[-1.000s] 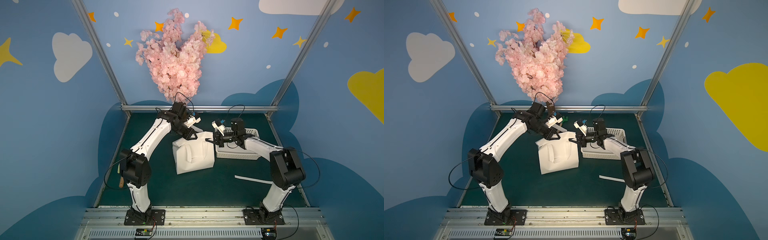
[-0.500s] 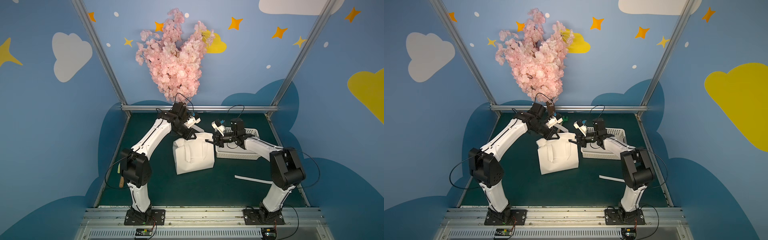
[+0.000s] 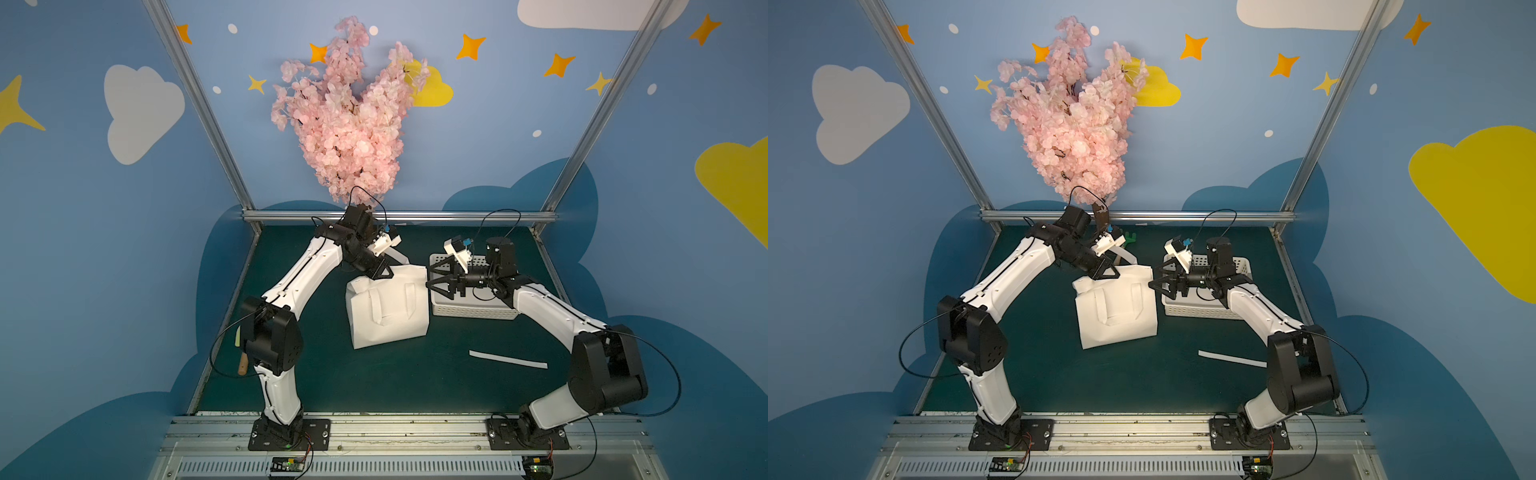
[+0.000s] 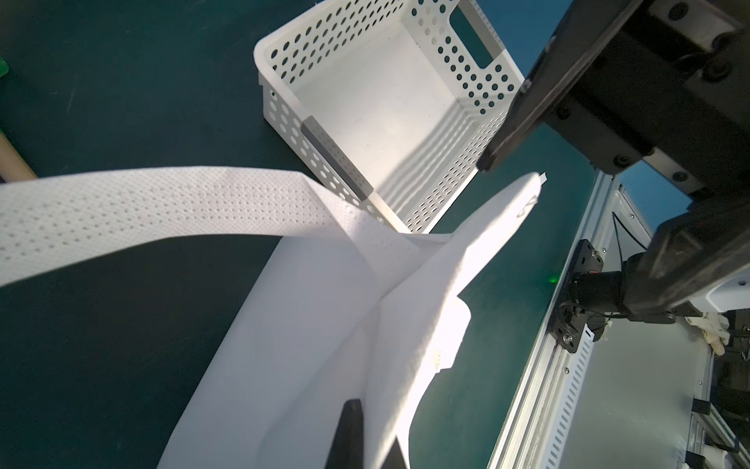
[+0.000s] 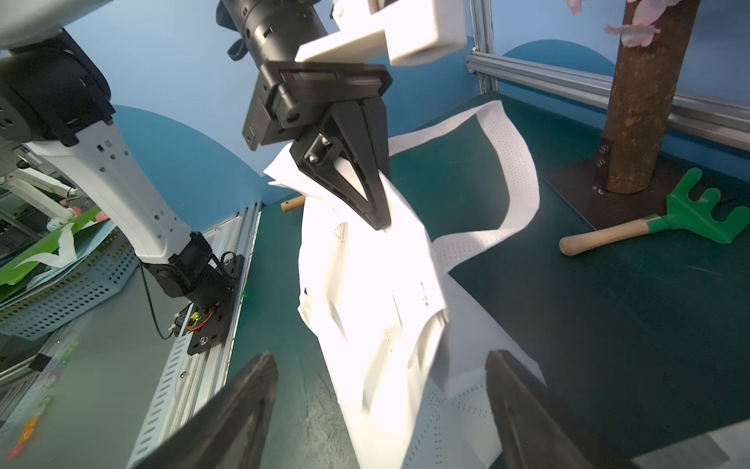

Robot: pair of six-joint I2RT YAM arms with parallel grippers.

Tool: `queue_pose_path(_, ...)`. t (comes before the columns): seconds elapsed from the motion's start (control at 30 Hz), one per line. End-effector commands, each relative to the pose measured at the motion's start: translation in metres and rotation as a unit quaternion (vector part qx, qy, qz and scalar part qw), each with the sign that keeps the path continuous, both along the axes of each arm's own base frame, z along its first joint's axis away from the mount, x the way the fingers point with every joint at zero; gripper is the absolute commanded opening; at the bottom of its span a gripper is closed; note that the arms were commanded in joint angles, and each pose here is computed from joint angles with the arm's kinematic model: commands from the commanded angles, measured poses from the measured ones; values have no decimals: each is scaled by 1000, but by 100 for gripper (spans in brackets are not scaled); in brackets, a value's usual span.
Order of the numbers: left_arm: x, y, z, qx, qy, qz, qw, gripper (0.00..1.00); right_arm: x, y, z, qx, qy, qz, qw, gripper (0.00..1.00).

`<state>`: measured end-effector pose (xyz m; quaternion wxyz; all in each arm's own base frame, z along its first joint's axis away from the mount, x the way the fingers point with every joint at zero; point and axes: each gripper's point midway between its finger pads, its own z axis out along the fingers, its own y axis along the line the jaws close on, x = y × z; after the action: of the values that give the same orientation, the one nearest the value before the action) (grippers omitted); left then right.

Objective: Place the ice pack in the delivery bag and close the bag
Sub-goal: Seal the delivery bag at the center of the board.

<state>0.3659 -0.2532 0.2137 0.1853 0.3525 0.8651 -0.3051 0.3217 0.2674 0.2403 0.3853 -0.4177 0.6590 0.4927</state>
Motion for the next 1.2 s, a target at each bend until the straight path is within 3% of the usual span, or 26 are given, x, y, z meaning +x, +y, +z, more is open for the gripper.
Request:
queue_pose_path(0.0, -8, -6, -11, -9, 28, -11, 1000, 3, 10, 6, 13, 6, 0, -2, 1000, 86)
queue_pose_path(0.13, -9, -5, -10, -7, 26, -10, 1000, 3, 21, 18, 9, 0, 8, 8, 1000, 87)
queue_pose_path(0.17, -9, -4, -10, -7, 24, -9, 1000, 3, 22, 21, 7, -3, 11, 12, 1000, 97)
queue_pose_path(0.2, -10, -5, -10, -7, 25, -10, 1000, 3, 23, 23, 5, -6, 10, 15, 1000, 98)
queue_pose_path(0.4, -10, -5, -9, -8, 24, -10, 1000, 3, 29, 33, -5, -7, 18, 31, 999, 94)
queue_pose_path(0.57, -11, -5, -9, -9, 25, -9, 1000, 3, 35, 37, -7, -9, 26, 36, 999, 73)
queue_pose_path(0.67, -11, -5, -10, -8, 26, -9, 1000, 3, 37, 38, -9, -8, 35, 40, 999, 48)
queue_pose_path(0.73, -11, -4, -9, -8, 25, -8, 1000, 3, 37, 38, -11, -9, 45, 44, 998, 37)
queue_pose_path(1.0, -11, -4, -7, -7, 21, -7, 1000, 5, 32, 34, -29, -25, 58, 45, 997, 44)
queue_pose_path(1.07, -11, -3, -7, -6, 21, -6, 1000, 5, 33, 33, -31, -25, 61, 43, 997, 33)
queue_pose_path(1.17, -12, -3, -7, -5, 21, -6, 1000, 5, 33, 33, -29, -22, 59, 44, 997, 0)
